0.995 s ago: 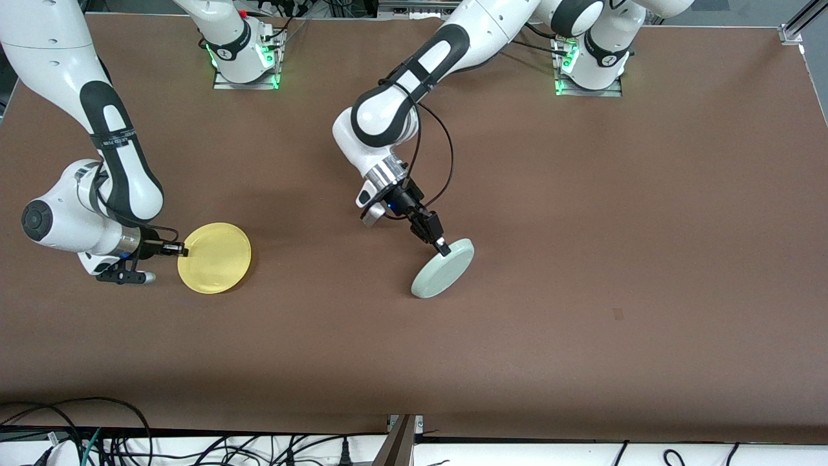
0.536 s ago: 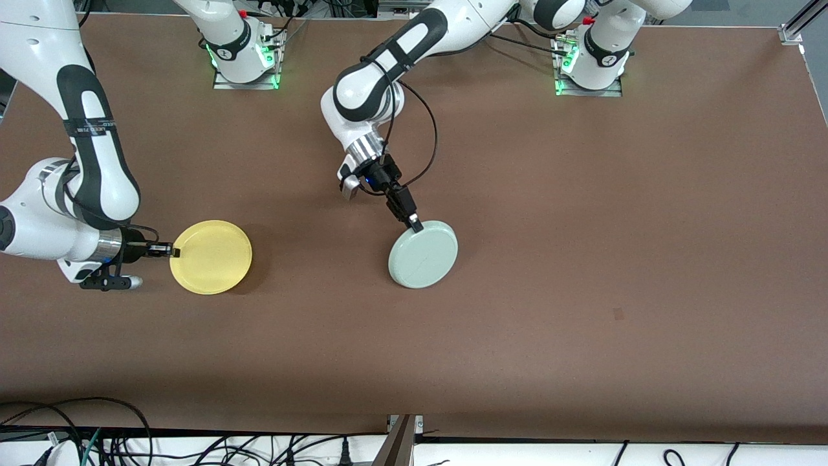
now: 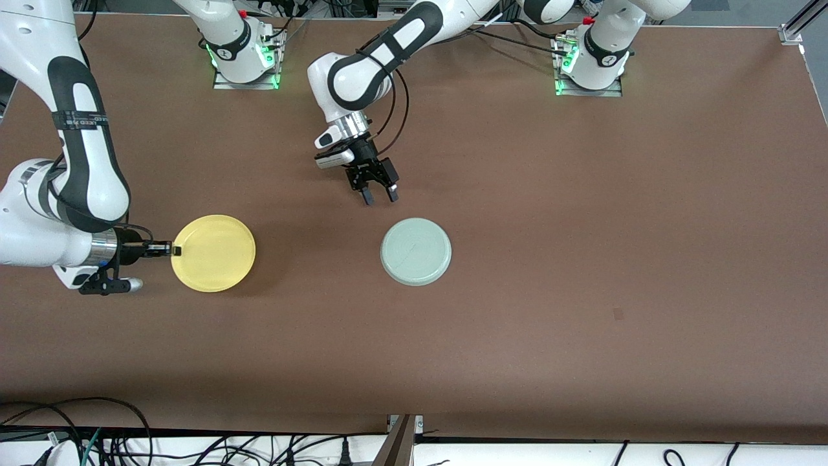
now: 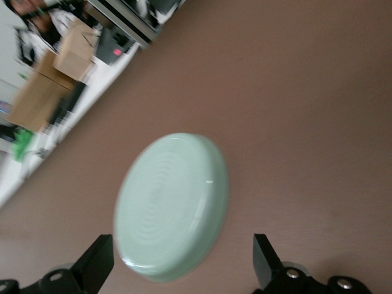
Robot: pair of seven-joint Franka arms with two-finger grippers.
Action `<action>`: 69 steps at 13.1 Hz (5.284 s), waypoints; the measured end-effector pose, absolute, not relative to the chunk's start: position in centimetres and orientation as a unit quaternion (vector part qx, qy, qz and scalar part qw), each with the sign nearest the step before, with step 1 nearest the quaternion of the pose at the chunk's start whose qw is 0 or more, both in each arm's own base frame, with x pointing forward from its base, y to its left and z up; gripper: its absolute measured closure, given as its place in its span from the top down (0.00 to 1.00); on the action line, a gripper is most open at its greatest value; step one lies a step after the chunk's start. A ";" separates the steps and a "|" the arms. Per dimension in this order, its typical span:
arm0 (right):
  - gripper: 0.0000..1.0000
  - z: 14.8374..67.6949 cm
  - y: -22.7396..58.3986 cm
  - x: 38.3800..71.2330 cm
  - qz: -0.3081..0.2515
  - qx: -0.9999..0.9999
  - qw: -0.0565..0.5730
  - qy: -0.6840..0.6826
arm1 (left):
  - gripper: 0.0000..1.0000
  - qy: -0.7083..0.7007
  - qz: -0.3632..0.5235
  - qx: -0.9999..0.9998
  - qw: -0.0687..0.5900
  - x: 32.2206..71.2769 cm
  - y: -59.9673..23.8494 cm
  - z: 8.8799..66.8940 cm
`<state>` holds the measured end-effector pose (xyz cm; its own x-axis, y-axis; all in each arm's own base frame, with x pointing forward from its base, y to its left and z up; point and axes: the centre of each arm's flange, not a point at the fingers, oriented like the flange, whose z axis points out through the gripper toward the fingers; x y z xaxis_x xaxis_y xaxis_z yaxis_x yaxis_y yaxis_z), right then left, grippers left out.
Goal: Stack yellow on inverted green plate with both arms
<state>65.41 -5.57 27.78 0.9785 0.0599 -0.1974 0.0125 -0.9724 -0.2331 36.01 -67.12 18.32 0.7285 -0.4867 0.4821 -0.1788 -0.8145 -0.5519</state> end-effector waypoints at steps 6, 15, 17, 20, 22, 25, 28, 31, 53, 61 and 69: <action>0.03 27.4 0.1 64.8 0.144 -0.981 0.126 -0.027 | 1.00 -0.052 -0.190 -0.980 0.018 49.7 -61.7 26.0; 0.03 25.7 13.0 63.7 0.153 -0.974 0.147 -0.074 | 1.00 -0.232 -0.046 -0.966 -0.101 61.0 -48.9 38.9; 0.03 24.7 15.7 63.3 0.154 -0.974 0.156 -0.062 | 1.00 -0.253 -0.013 -0.962 -0.101 61.6 -45.6 42.9; 0.03 24.3 20.5 62.5 0.145 -0.974 0.161 -0.060 | 1.00 -0.227 0.015 -0.970 -0.082 61.4 -41.3 48.4; 0.03 24.1 23.2 61.9 0.139 -0.973 0.174 -0.062 | 1.00 -0.183 0.036 -0.980 -0.073 61.6 -37.0 51.6; 0.03 23.4 27.5 60.7 0.127 -0.975 0.174 -0.050 | 1.00 -0.123 0.061 -0.989 -0.064 61.7 -29.5 56.2; 0.03 21.9 33.4 58.6 0.106 -0.981 0.161 -0.027 | 1.00 -0.046 0.080 -0.994 -0.058 59.9 -24.1 60.6; 0.03 20.4 36.1 57.5 0.089 -0.984 0.155 -0.015 | 1.00 -0.019 0.095 -0.994 -0.057 58.7 -18.9 63.3; 0.03 19.5 38.2 57.2 0.045 -0.986 0.157 0.012 | 1.00 0.049 0.029 -0.998 0.010 56.0 -0.7 57.7; 0.03 19.4 38.4 57.2 0.040 -0.987 0.158 0.012 | 1.00 0.042 0.025 -0.999 0.010 57.4 0.0 57.7; 0.74 23.8 37.0 60.0 0.015 -0.989 0.144 -0.005 | 1.00 0.041 0.019 -0.999 0.010 57.5 0.1 58.2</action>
<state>59.99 36.98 23.79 0.9995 0.0135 -0.0285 0.0048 -0.9585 -0.2849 57.52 0.14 58.22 0.9960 -0.0811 -0.0379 -0.0819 -0.9964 -0.0194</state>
